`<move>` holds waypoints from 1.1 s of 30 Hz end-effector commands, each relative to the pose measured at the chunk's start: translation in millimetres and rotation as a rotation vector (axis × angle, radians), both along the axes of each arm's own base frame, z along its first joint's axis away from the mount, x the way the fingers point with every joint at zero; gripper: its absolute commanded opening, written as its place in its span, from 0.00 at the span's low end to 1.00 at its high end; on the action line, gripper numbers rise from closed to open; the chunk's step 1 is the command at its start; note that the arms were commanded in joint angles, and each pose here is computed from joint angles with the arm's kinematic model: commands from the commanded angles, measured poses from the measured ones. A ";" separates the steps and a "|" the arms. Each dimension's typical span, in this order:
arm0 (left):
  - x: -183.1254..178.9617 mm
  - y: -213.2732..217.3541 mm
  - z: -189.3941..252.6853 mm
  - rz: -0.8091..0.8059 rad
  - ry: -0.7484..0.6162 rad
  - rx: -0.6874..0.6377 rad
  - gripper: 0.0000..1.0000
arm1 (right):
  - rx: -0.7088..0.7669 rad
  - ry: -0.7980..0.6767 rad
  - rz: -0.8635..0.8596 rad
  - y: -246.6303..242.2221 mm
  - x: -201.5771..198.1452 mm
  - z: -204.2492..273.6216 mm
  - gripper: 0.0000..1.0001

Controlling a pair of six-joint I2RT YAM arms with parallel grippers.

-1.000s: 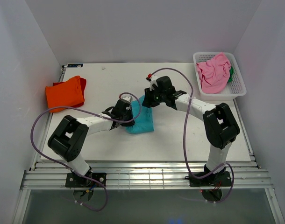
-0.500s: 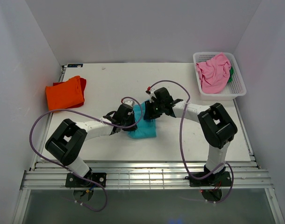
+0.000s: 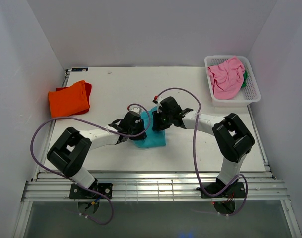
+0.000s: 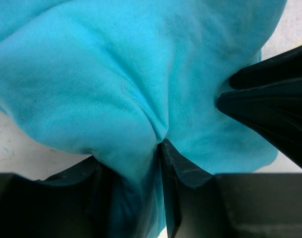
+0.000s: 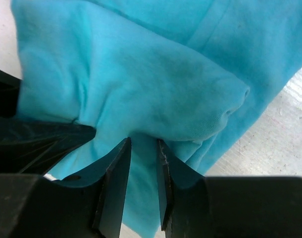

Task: Fold and stack the t-shirts
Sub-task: Put the neatly folded tshirt into the corner of the board with the left arm

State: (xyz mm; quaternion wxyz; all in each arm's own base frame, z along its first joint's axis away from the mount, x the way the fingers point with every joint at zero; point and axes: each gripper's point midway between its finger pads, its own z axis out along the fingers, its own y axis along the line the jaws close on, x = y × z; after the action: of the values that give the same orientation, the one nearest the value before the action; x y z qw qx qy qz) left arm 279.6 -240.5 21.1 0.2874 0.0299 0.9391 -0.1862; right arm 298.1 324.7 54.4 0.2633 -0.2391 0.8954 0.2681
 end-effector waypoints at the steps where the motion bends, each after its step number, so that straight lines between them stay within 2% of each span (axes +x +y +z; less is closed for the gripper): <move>1: -45.8 40.0 -36.8 0.006 0.157 0.165 0.49 | -0.045 -0.014 -0.005 -1.5 -0.5 -5.9 0.33; 4: -46.2 42.9 -36.1 0.017 0.148 0.168 0.58 | -0.062 -0.005 -0.008 -2.0 -1.4 -10.5 0.33; 6: -45.9 45.8 -35.5 0.024 0.140 0.176 0.60 | -0.067 0.000 -0.005 -1.5 -2.8 -12.1 0.33; 17: -44.1 61.8 -43.6 0.093 0.122 0.232 0.60 | -0.092 0.004 0.005 -2.2 -11.6 -12.7 0.33; 23: -40.1 88.6 -41.9 0.196 0.108 0.279 0.60 | -0.090 -0.009 0.009 -1.2 -11.0 -6.2 0.33; 28: -26.7 107.6 -37.3 0.274 0.092 0.231 0.60 | -0.088 -0.007 0.016 1.1 -13.3 -5.7 0.33; 33: -16.5 101.9 -35.9 0.276 0.098 0.172 0.60 | -0.093 -0.003 0.024 3.1 -14.9 -7.3 0.33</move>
State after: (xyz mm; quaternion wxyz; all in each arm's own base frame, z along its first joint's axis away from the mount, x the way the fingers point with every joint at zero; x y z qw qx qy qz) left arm 296.8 -169.7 23.6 0.3318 -0.0844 0.9311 -0.1261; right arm 279.6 327.9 36.0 0.2415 -0.2563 0.9060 0.2347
